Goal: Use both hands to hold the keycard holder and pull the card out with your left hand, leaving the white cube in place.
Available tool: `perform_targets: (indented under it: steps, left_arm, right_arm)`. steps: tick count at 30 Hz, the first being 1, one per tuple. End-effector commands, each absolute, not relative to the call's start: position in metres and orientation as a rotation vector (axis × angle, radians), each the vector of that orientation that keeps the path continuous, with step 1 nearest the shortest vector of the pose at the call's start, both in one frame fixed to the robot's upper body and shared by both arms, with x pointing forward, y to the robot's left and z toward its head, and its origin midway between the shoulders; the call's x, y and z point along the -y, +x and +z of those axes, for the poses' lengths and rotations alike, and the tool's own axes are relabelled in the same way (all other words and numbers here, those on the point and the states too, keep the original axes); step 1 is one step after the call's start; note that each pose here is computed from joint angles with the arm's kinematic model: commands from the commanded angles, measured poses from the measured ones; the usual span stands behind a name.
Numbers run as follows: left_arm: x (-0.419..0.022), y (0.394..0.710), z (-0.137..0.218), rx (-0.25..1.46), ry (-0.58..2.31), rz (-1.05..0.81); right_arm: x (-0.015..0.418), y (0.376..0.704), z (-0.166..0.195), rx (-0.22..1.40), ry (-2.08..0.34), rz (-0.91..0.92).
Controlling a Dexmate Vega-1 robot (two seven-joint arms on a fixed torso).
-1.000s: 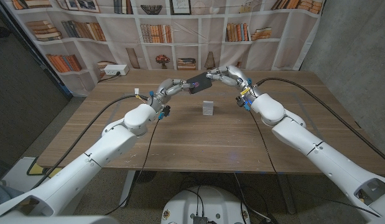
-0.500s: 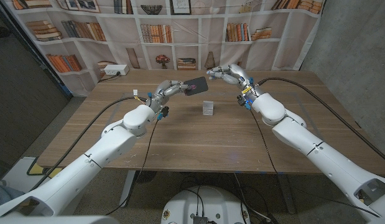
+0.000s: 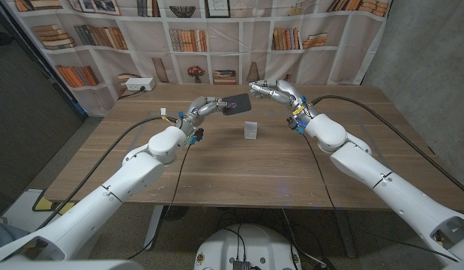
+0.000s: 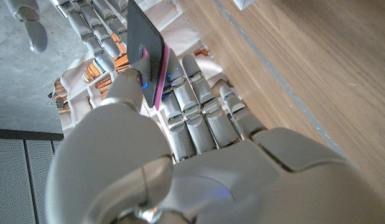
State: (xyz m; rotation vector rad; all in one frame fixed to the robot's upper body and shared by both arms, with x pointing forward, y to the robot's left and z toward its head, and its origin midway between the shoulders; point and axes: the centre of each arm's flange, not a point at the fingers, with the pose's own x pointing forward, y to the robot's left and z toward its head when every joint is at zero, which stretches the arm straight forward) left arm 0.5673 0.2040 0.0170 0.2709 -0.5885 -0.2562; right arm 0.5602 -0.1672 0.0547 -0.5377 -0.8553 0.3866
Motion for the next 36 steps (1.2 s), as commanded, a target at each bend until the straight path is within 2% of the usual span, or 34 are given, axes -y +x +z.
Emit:
perform_targets:
  steps: [1,5,15,36]
  left_arm:
    - [-0.203,0.569,0.018,0.618,0.268,-0.269]
    - [-0.203,0.564,0.021,0.68,0.286,-0.259]
    - [-0.202,0.562,0.022,0.708,0.305,-0.269]
    - [-0.19,0.568,0.025,0.735,0.295,-0.307]
  right_arm:
    - [0.166,0.558,0.056,0.785,-0.654,0.38]
    - [0.165,0.557,0.056,0.778,-0.69,0.351]
    - [0.159,0.558,0.058,0.707,-0.779,0.342]
    - [0.15,0.562,0.052,0.686,-0.773,0.342]
